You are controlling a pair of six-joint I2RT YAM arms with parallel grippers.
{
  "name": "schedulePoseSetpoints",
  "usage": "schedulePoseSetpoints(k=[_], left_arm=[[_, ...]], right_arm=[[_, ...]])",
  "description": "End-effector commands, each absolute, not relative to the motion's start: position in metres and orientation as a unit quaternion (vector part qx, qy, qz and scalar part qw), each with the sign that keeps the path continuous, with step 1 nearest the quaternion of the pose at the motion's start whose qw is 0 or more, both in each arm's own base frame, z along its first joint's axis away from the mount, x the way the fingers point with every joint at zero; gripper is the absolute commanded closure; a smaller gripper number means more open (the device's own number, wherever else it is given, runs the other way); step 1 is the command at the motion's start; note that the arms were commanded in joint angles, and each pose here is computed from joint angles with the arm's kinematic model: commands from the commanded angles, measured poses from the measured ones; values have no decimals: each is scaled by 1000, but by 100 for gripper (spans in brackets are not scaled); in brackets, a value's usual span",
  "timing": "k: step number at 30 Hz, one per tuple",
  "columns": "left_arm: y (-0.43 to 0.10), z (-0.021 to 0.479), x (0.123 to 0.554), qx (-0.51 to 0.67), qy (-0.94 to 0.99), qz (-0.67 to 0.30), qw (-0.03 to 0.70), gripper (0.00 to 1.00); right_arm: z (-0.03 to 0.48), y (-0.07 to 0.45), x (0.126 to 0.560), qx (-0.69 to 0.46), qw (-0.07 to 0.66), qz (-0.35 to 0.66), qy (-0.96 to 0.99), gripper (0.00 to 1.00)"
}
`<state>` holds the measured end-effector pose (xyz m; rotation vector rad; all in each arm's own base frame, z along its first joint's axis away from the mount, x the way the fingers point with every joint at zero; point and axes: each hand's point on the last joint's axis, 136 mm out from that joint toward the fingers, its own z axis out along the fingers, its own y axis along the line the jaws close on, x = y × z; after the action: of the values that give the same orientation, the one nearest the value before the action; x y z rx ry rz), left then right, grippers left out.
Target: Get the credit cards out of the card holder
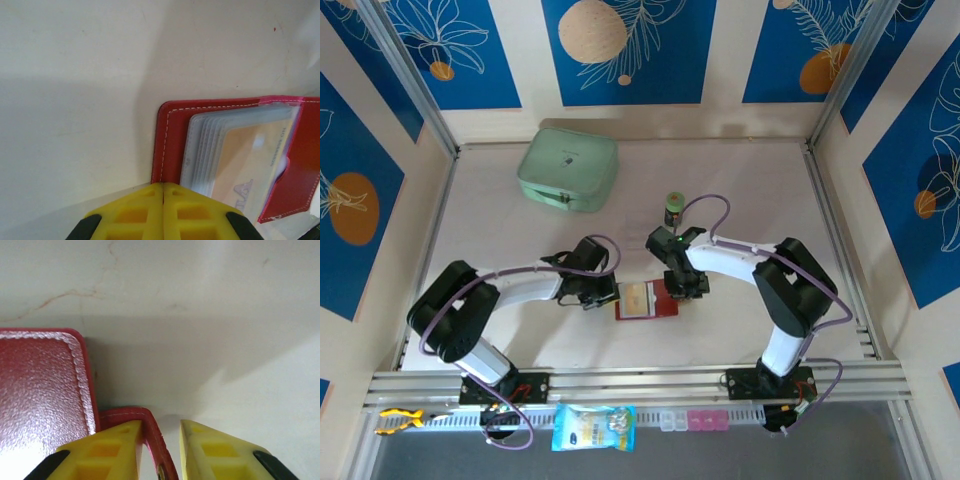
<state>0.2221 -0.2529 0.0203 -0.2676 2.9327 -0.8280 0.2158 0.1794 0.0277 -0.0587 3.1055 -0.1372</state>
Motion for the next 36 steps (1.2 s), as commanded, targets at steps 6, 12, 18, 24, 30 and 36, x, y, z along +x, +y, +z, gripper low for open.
schedulePoseSetpoints(k=[6,12,18,24,30,36], left_arm=[[-240,17,214,-100,962,-253,33,94],[-241,18,215,-100,961,-254,32,94],[-240,18,215,-101,962,-253,32,94],[-240,17,215,-101,962,-251,30,94],[-240,17,214,-99,963,-249,29,94],[-239,15,213,-100,964,-246,27,94]], right_arm=[[77,178,202,-20,29,-10,999,72],[108,193,205,-29,54,18,998,71],[129,236,206,-59,62,79,993,72],[110,269,203,-84,26,99,991,73],[70,254,205,-70,-6,46,997,73],[41,238,204,-60,-27,25,998,73]])
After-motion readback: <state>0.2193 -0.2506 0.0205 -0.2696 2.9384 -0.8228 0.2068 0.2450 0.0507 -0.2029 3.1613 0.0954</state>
